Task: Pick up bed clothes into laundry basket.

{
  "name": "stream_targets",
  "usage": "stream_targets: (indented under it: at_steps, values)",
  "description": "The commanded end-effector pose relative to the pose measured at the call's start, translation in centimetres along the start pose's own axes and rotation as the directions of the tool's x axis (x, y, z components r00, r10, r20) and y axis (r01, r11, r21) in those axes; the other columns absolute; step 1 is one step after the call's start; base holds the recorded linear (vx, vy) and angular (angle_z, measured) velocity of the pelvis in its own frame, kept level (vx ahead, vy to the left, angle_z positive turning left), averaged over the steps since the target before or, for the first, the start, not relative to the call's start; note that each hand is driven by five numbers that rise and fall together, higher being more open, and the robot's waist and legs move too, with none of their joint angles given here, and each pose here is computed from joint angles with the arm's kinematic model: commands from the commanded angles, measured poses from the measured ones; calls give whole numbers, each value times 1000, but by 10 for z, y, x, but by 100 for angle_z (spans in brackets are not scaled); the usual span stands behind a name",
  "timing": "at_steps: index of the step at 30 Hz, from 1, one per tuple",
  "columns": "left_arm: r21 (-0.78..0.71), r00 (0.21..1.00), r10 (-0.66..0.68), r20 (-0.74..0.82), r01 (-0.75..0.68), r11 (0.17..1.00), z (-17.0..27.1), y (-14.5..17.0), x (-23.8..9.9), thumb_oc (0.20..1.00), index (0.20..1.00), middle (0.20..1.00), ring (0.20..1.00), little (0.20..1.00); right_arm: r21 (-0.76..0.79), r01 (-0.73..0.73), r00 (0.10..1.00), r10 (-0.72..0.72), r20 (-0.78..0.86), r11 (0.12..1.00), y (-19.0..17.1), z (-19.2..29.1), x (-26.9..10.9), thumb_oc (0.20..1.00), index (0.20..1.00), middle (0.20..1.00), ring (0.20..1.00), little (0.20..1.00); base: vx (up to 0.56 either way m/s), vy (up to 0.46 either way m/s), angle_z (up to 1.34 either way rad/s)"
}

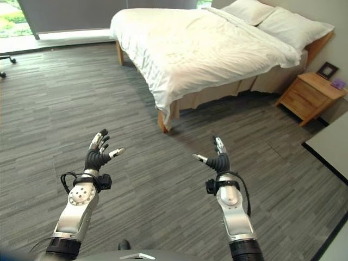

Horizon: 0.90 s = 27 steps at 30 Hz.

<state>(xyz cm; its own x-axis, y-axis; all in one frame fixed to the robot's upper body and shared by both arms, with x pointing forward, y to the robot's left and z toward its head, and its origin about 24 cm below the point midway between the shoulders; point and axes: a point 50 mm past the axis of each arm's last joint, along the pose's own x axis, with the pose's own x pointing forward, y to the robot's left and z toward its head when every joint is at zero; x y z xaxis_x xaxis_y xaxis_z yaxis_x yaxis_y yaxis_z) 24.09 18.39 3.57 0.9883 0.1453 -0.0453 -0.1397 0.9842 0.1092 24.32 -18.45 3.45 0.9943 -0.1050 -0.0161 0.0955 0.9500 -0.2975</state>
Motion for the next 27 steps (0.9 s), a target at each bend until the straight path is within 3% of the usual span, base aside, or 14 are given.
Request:
stream_targets:
  at_steps: [1,7,18,27]
  values:
    - [30,994,-10,111,6,1000,20,4,7,1000,1000,1000,1000,1000,23,31,994,-33,109,999,-10,21,10,1000,1000,1000,1000,1000,0,0,9]
    - [2,991,53,124,-54,999,22,17,3,1000,1000,1000,1000,1000,34,31,995,-34,93,999,-21,19,6,1000,1000,1000,1000,1000,-8,76,6]
    - [-57,980,10,198,1,998,39,8,9,1000,1000,1000,1000,1000,30,37,996,-39,84,999,-51,16,-6,1000,1000,1000,1000,1000,18,16,-6]
    - [-139,981,82,177,-57,989,34,12,3,1000,1000,1000,1000,1000,31,9,991,-13,132,999,-24,25,8,1000,1000,1000,1000,1000,-14,-19,-4]
